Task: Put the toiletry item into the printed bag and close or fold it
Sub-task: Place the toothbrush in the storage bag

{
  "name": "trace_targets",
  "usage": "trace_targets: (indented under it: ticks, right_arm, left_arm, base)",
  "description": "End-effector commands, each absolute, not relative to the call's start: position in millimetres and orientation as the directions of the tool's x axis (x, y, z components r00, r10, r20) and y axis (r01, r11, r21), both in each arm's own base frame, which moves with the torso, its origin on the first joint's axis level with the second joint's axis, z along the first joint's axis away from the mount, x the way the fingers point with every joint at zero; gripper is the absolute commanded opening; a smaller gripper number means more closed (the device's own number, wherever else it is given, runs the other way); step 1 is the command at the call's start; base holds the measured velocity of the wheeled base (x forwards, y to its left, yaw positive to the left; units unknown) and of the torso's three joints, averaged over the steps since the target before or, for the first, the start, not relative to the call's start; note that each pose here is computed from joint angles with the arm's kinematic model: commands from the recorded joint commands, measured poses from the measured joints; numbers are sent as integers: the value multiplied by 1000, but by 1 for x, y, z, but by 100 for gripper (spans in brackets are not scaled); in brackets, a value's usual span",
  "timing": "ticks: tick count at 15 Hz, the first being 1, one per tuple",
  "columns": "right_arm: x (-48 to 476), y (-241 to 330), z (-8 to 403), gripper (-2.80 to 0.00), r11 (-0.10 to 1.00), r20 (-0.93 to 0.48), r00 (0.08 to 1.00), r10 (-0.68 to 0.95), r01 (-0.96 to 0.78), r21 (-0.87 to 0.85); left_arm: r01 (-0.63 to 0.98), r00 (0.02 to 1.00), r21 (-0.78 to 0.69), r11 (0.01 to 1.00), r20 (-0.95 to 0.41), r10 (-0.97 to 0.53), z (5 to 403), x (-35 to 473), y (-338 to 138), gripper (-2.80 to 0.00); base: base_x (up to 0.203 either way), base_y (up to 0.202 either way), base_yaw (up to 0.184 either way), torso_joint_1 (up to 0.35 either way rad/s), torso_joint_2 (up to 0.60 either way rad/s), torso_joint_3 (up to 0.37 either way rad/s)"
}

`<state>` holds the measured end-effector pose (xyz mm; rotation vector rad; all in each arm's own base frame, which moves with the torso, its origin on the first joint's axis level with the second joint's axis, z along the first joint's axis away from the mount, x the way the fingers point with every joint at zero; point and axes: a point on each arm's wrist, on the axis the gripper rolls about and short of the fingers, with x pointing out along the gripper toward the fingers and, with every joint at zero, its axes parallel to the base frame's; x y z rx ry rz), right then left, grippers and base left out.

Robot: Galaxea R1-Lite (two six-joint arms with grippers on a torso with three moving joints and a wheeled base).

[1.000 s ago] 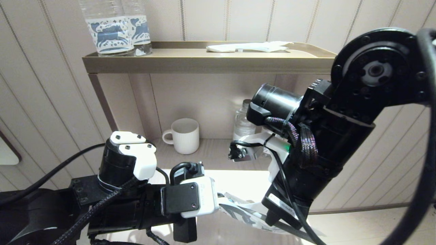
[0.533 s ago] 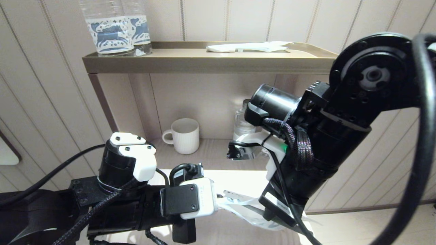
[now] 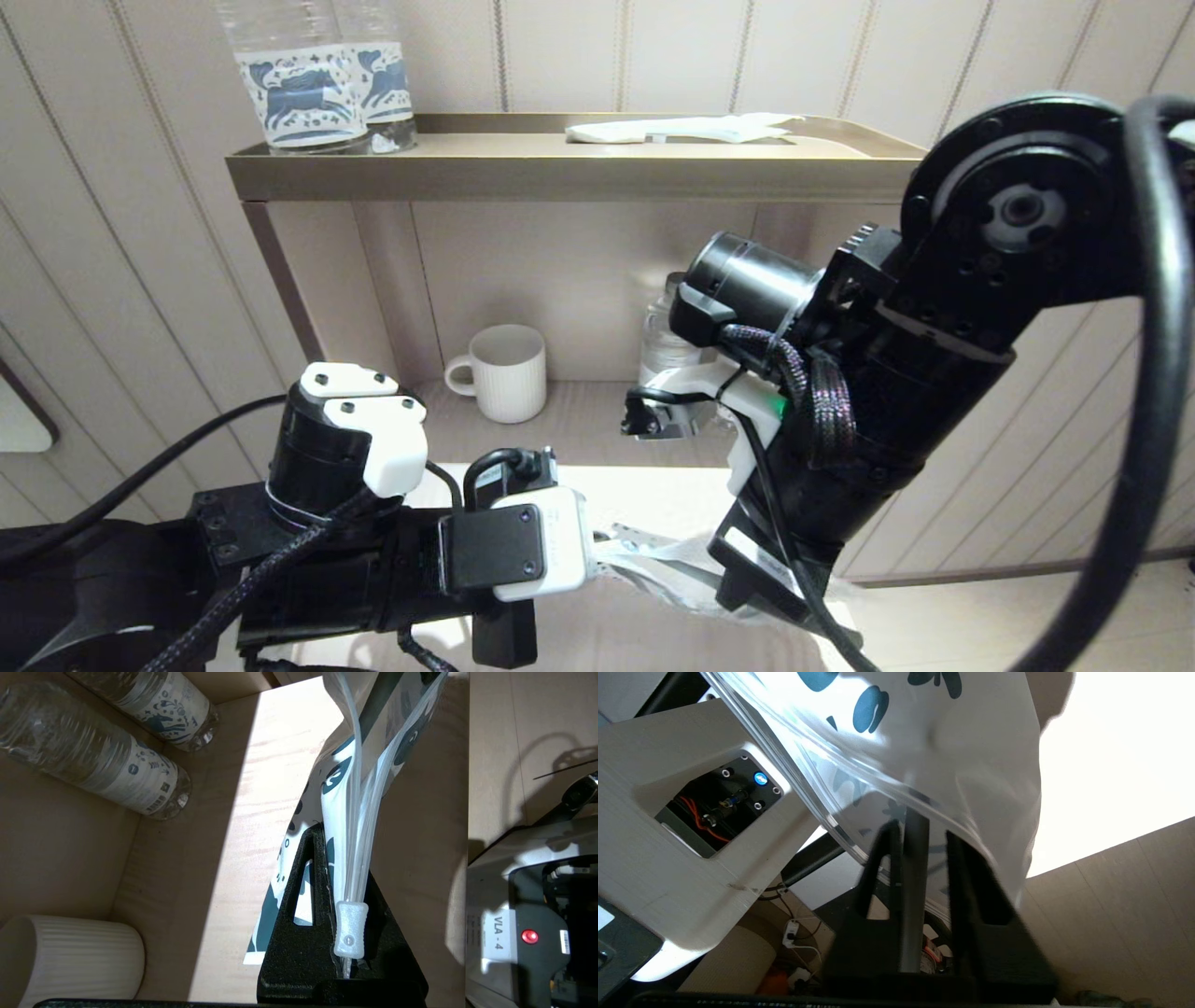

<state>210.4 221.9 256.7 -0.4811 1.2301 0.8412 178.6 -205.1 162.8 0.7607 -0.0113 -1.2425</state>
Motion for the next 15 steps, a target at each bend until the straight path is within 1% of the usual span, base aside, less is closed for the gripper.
trace_targets:
  ticks: [1,6,15]
  right_arm:
    - [210,222,259,0,621,-948,109,299,-776,107]
    - [210,221,262,0,622,-944,116,308,-775,108]
    - [201,207,285,0,622,-915,171,365,-776,103]
  left_arm:
    - [841,356,530,113,-383,-852,164,179,-205,-280]
    - [842,354,529,111,-385,-852,163,179,-205,-280]
    - [855,343,508,103,-405,-847,156,182,-210,-280]
  base:
    - [0,0,0,0,0,0]
    - [0,0,0,0,0,0]
    - [0,0,0,0,0,0]
